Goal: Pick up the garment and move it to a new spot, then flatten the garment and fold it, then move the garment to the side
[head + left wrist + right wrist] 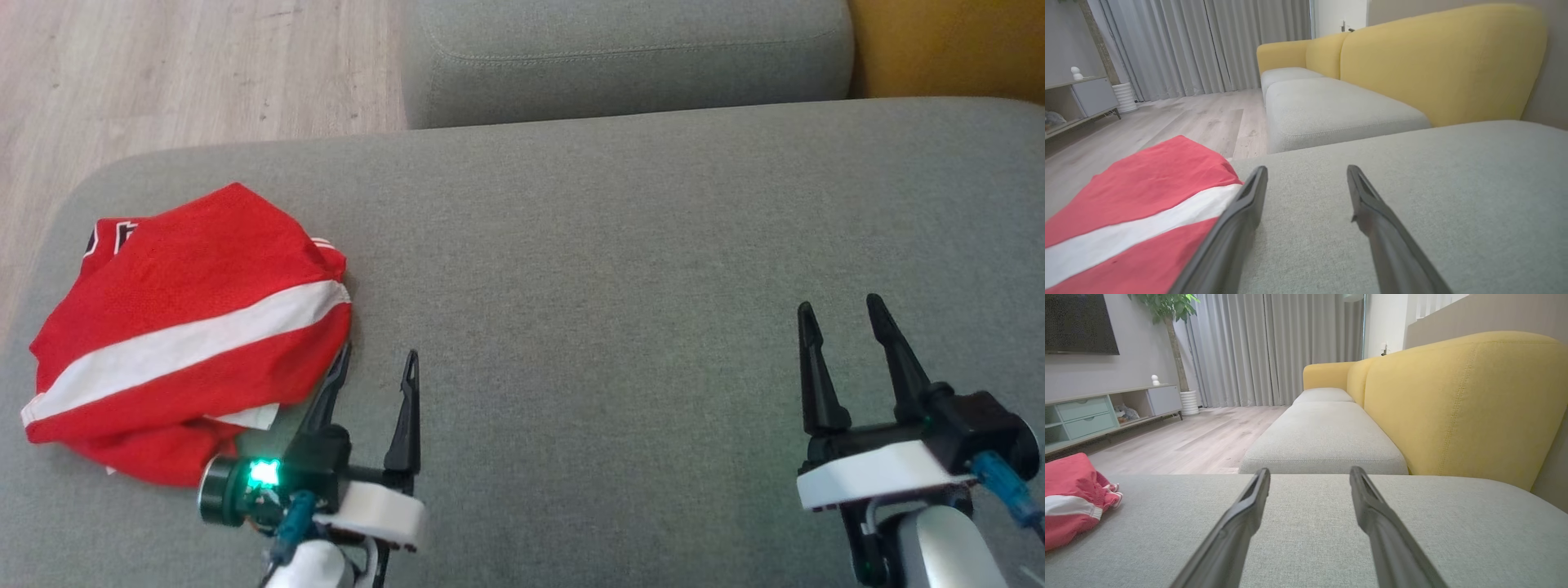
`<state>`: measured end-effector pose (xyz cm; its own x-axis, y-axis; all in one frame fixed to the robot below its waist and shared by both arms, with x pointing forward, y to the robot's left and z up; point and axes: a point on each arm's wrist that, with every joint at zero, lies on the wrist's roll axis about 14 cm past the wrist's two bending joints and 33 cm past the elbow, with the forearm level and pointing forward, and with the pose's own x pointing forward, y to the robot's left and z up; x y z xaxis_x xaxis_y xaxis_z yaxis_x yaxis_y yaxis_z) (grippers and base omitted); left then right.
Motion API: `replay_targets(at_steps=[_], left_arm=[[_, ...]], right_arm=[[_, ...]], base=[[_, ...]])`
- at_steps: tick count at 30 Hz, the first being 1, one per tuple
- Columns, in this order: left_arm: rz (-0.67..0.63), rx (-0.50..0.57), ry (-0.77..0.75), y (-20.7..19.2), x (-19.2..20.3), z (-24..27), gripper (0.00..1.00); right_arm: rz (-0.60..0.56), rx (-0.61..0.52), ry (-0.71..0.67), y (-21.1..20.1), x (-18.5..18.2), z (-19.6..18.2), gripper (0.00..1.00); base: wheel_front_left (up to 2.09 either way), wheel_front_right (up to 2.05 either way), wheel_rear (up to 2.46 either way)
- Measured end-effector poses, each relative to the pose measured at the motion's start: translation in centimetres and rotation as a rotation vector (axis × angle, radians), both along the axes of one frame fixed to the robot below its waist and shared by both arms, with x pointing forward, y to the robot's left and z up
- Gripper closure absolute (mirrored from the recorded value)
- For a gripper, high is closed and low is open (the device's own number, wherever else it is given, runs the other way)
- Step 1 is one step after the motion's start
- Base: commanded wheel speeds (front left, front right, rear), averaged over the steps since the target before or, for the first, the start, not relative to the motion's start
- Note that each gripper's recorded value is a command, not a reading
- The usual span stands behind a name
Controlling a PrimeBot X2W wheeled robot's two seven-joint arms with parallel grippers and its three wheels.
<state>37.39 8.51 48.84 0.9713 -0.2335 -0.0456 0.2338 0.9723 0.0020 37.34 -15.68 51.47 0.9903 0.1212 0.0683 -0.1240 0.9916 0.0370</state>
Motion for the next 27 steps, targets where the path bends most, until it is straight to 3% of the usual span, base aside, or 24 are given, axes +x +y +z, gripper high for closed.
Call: replay_targets(at_steps=[9, 15, 27], left_arm=[[0.053, -0.21, -0.016, 0.8, 0.3, 1.8, 0.0], [0.048, -0.215, -0.024, 1.0, -0.5, 1.3, 0.0], [0.005, -0.146, -0.086, 0.2, -0.5, 2.0, 0.0]], right_arm=[[-0.028, 0.126, 0.0, -0.8, -0.1, -0.2, 0.0], [-0.036, 0.167, 0.016, -0.9, -0.4, -1.0, 0.0], [-0.017, 0.099, 0.005, -0.4, -0.5, -1.1, 0.0]], base=[[0.0, 0.0, 0.0], [0.0, 0.0, 0.0], [0.0, 0.0, 0.0]])
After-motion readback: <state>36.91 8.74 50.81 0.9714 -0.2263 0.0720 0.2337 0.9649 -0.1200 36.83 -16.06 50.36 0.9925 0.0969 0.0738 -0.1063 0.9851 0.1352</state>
